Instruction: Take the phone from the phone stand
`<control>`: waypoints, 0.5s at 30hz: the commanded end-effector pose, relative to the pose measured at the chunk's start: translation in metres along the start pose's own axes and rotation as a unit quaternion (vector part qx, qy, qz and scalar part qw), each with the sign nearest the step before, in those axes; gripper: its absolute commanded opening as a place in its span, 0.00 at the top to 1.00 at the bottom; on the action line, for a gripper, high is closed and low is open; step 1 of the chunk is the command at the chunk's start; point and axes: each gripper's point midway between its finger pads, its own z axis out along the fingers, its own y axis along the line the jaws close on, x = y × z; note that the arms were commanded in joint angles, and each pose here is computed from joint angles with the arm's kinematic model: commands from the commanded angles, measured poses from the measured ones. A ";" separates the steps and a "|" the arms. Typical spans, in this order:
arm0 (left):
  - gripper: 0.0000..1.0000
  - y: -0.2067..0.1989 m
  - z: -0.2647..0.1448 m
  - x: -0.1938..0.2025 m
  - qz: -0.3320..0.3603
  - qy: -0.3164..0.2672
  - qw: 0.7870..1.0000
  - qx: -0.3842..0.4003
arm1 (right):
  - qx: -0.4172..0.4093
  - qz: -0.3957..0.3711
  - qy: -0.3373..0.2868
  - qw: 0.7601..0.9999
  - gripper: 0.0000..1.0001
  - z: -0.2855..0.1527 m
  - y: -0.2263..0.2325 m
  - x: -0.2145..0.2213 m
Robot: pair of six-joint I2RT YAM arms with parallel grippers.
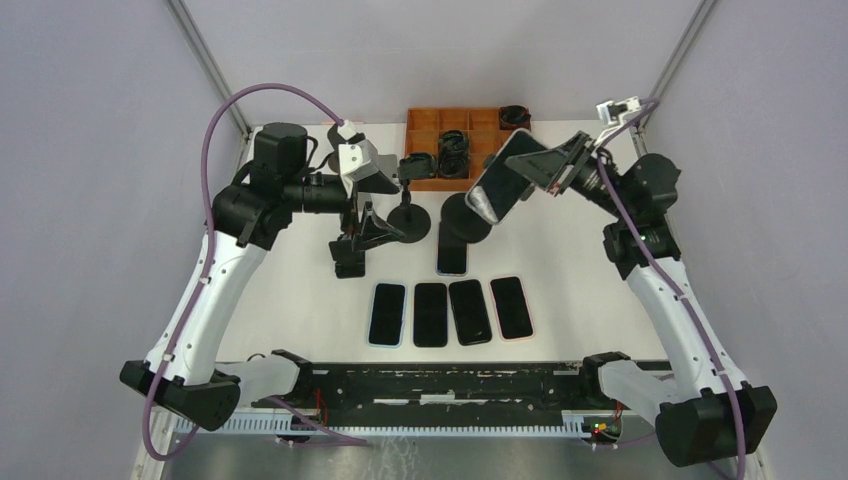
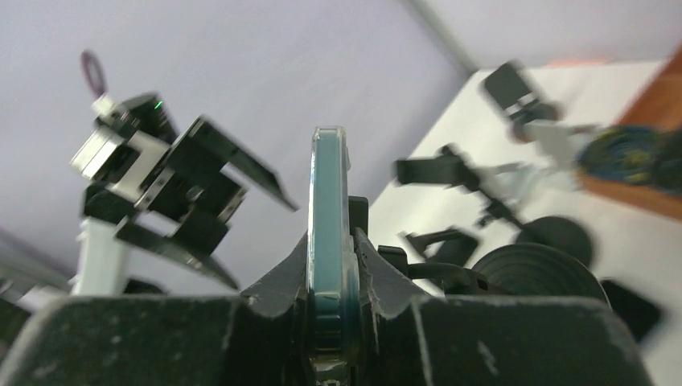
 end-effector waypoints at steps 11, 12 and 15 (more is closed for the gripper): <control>0.00 -0.041 0.019 -0.022 -0.015 -0.065 0.995 0.079 | -0.292 0.054 0.007 0.955 1.00 -0.005 0.181 0.027; 0.00 -0.043 0.020 -0.024 -0.018 -0.065 0.994 0.082 | -0.301 0.062 0.009 0.952 1.00 -0.004 0.185 0.031; 0.00 -0.046 0.022 -0.028 -0.024 -0.070 0.994 0.086 | -0.322 0.081 0.019 0.943 1.00 0.004 0.196 0.043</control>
